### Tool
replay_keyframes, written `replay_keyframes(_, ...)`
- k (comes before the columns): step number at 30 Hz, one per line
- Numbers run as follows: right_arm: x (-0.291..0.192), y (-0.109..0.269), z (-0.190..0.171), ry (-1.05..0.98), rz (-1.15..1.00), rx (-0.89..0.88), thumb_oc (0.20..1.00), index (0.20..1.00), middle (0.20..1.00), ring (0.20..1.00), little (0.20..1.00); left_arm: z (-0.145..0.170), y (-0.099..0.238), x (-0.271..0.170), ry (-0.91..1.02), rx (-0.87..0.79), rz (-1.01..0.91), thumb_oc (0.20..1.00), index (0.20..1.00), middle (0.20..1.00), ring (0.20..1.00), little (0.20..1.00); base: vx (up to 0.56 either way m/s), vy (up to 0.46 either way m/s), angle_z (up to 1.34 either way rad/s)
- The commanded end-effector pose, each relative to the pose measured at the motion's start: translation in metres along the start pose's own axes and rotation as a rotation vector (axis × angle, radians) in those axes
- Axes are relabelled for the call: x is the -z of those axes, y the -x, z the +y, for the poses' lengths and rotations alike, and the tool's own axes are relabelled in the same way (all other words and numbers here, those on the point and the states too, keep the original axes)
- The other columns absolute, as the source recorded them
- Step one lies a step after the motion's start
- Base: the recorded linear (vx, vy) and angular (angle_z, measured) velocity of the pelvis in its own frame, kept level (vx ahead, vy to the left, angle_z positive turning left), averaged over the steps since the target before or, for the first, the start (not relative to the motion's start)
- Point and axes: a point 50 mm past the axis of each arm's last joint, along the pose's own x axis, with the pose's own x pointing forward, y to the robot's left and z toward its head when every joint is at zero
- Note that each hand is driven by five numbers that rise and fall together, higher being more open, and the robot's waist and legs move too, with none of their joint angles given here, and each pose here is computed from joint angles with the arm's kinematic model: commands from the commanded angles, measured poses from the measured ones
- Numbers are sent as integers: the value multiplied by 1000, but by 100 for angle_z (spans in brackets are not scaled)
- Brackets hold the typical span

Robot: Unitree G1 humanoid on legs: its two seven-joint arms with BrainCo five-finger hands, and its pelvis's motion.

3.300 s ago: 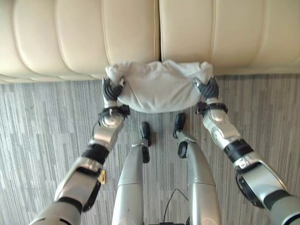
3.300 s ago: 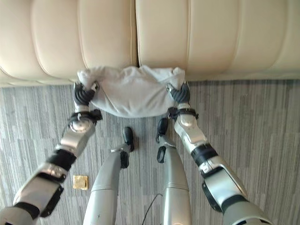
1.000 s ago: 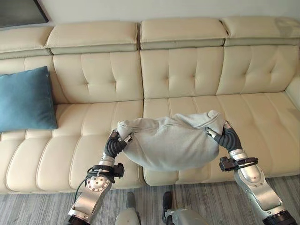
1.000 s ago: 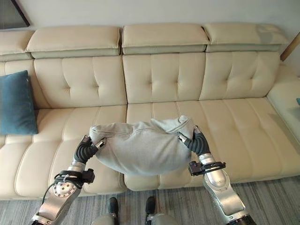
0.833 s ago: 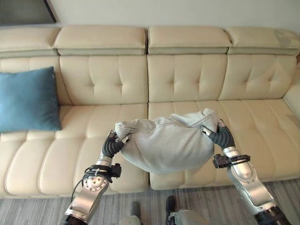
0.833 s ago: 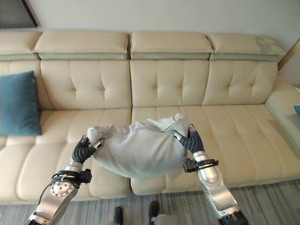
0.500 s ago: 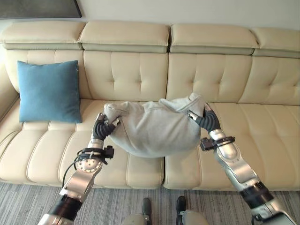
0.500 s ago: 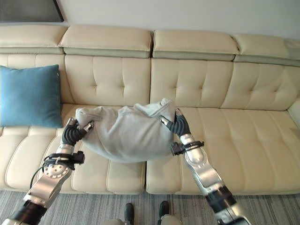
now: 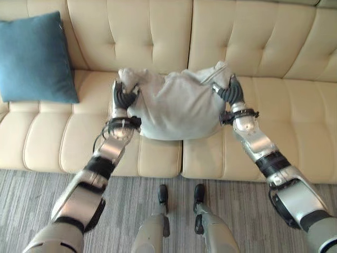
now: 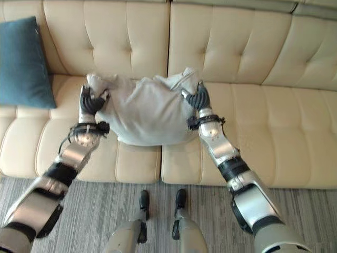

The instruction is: Pick up all the scattered cushions and arrange them neatly on the sofa.

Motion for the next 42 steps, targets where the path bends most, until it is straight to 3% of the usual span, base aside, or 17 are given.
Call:
replay_keyframes(1,-85,-17,30,-130,-356,-76,200,200,200,200,200,-7,-19,-71,110,-14,-301,200,200,200,200,200,20,-35,-1)
replay_keyframes(11,-107,-22,15,-135,-440,-15,200,200,200,200,200,5,-26,-93,127,-52,-395,200,200,200,200,200,16,-4,2)
replay_keyframes(19,-103,-1,11,-141,-489,-28,200,200,200,200,200,-2,3,-90,199,9,-431,200,200,200,200,200,45,3,2)
replay_keyframes(32,-76,-18,2,-71,-322,34,200,200,200,200,200,-6,-14,-67,186,14,-272,200,200,200,200,200,-15,-3,0)
replay_keyframes(33,-76,-20,2,-69,-316,35,200,200,200,200,200,-3,-17,-68,180,4,-270,454,454,454,454,454,0,0,0)
replay_keyframes(34,-78,-25,0,-48,-307,39,1000,1000,1000,1000,1000,3,-25,-70,154,-15,-269,1000,1000,1000,1000,1000,0,0,0)
replay_keyframes(38,-85,-34,-4,2,-305,37,1000,1000,1000,1000,1000,23,-42,-74,71,-53,-270,1000,1000,1000,1000,1000,0,0,0)
replay_keyframes(42,-101,-52,-32,51,-289,98,1000,1000,1000,1000,1000,55,-66,-80,55,-88,-221,1000,1000,1000,1000,1000,-1,-4,3)
